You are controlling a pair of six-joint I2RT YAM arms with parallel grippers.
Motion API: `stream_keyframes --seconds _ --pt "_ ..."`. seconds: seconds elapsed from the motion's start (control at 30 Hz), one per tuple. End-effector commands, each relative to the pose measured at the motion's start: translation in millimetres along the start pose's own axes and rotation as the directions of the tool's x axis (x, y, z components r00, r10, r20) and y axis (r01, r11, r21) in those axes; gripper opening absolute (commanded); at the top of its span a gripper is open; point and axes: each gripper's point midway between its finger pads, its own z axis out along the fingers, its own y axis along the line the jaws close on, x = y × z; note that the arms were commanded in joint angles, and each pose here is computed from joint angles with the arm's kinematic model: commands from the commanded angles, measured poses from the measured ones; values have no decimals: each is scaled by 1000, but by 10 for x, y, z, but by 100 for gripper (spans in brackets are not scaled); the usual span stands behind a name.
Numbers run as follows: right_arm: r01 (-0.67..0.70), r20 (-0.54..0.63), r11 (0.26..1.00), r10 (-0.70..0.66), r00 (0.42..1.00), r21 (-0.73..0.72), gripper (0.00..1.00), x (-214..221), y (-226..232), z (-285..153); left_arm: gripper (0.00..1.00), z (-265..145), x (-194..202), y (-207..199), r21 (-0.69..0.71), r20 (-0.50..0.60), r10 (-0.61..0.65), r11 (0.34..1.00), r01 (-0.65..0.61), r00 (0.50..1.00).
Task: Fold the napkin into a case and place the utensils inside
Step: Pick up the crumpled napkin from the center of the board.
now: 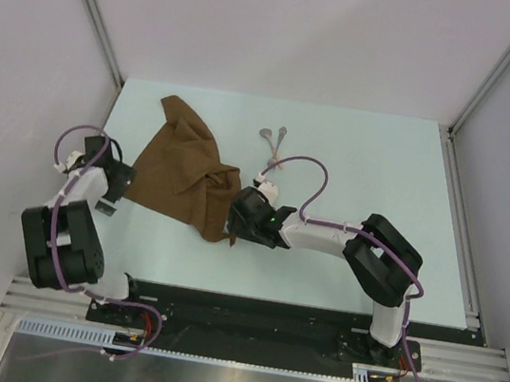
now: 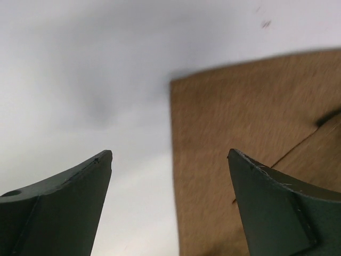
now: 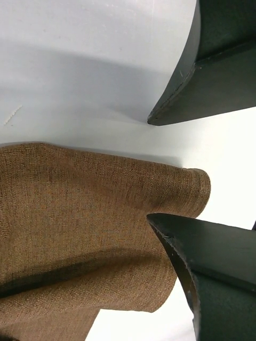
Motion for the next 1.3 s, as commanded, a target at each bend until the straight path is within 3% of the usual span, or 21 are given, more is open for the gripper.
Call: stream_keyframes --seconds 0.0,0.2,0.4,0.43,0.5,0.53,0.63,0.67,0.7,0.77,0.93,1.0,1.07,1.1,1.27 --pt "2 32 1000 -2 999 0 71 -64 22 28 96 197 -291 -295 6 44 29 1000 -29 999" --pt "7 31 1000 -6 1000 -18 65 -85 55 81 97 485 -183 -323 -65 -44 33 997 -36 999" --pt "30 22 999 -29 999 -33 55 -63 108 174 83 613 -125 -337 -79 -59 41 996 -46 997" --pt "33 18 998 -32 999 -46 54 -67 150 177 71 609 -148 -340 -70 -49 43 996 -46 998" --pt "57 17 997 -56 998 -54 51 -48 170 210 56 606 -161 -420 -25 -45 72 997 -73 996" --pt "68 16 996 -68 998 -60 50 -50 186 215 37 599 -145 -433 -7 -51 80 997 -80 995" --pt "121 24 990 -119 993 -70 35 -74 203 202 2 479 -155 -520 57 -54 103 993 -100 993" --pt "139 30 987 -137 990 -77 30 -91 218 188 0 354 -216 -583 102 -26 118 988 -115 993" --pt "190 31 977 -188 982 -100 15 -87 253 167 0 254 -244 -642 145 -11 123 982 -121 992" --pt "243 45 961 -239 970 -130 0 -131 340 66 0 95 -266 -634 189 25 152 970 -154 988" --pt "449 120 871 -433 893 -197 0 -170 659 -650 0 -1092 -569 -779 417 226 123 884 -210 966" --pt "515 147 831 -494 857 -208 0 -83 777 -964 0 -1722 -736 -768 514 348 44 826 -230 936" --pt "570 190 787 -538 821 -235 0 -101 875 -1386 0 -2107 -835 -667 539 407 -16 811 -226 913" --pt "595 209 754 -557 804 -280 0 -20 1020 -1612 0 -2603 -997 -618 584 482 -98 777 -236 871" --pt "666 306 592 -598 741 -455 0 169 1324 -2678 0 -3743 -1466 -211 563 666 -267 793 -234 697"
